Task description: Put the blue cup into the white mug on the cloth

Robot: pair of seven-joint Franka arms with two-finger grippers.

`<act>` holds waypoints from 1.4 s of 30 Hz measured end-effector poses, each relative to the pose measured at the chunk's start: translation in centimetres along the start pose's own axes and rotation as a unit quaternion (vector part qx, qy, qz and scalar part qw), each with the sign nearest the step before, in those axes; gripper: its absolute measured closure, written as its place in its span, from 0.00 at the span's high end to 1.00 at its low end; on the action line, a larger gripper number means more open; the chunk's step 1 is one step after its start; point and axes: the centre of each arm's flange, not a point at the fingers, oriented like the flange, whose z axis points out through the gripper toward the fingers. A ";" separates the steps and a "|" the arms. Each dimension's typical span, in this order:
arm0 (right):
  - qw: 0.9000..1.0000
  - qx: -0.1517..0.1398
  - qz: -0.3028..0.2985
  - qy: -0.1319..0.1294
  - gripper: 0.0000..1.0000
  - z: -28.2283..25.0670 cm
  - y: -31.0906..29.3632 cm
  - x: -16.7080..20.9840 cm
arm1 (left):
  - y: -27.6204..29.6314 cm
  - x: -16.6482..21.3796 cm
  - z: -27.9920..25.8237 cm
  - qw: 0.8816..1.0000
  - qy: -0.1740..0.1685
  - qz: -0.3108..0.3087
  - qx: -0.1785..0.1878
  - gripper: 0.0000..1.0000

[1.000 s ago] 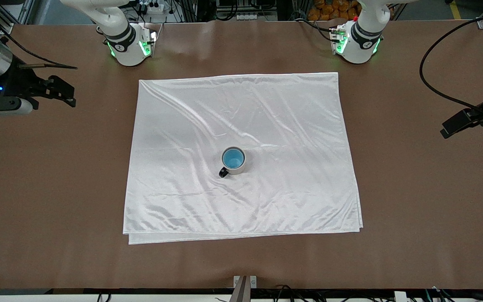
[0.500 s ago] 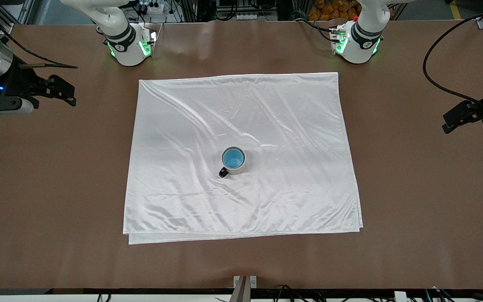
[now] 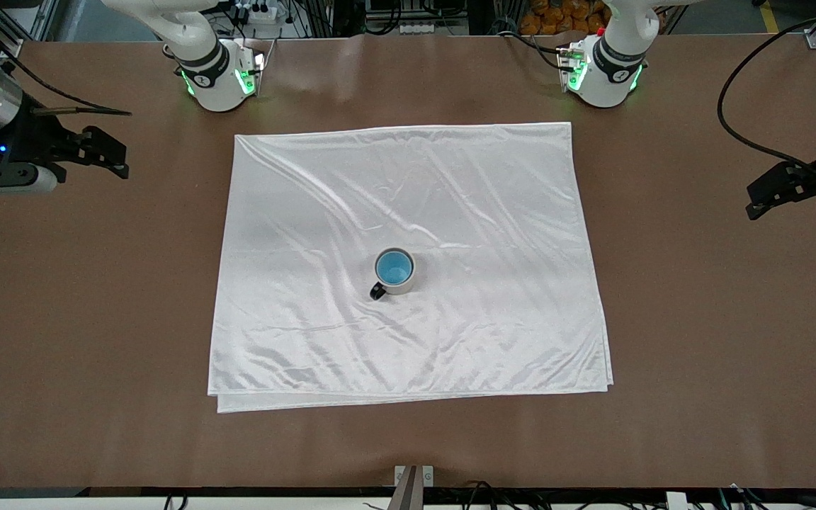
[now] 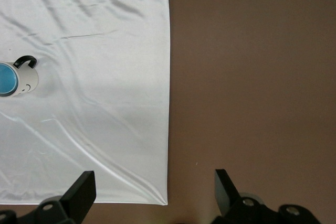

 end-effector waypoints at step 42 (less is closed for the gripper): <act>1.000 -0.001 0.000 -0.009 1.00 0.2 0.0 -0.2 | 0.8 -0.5 -1.0 0.999 0.006 -0.034 -0.020 1.00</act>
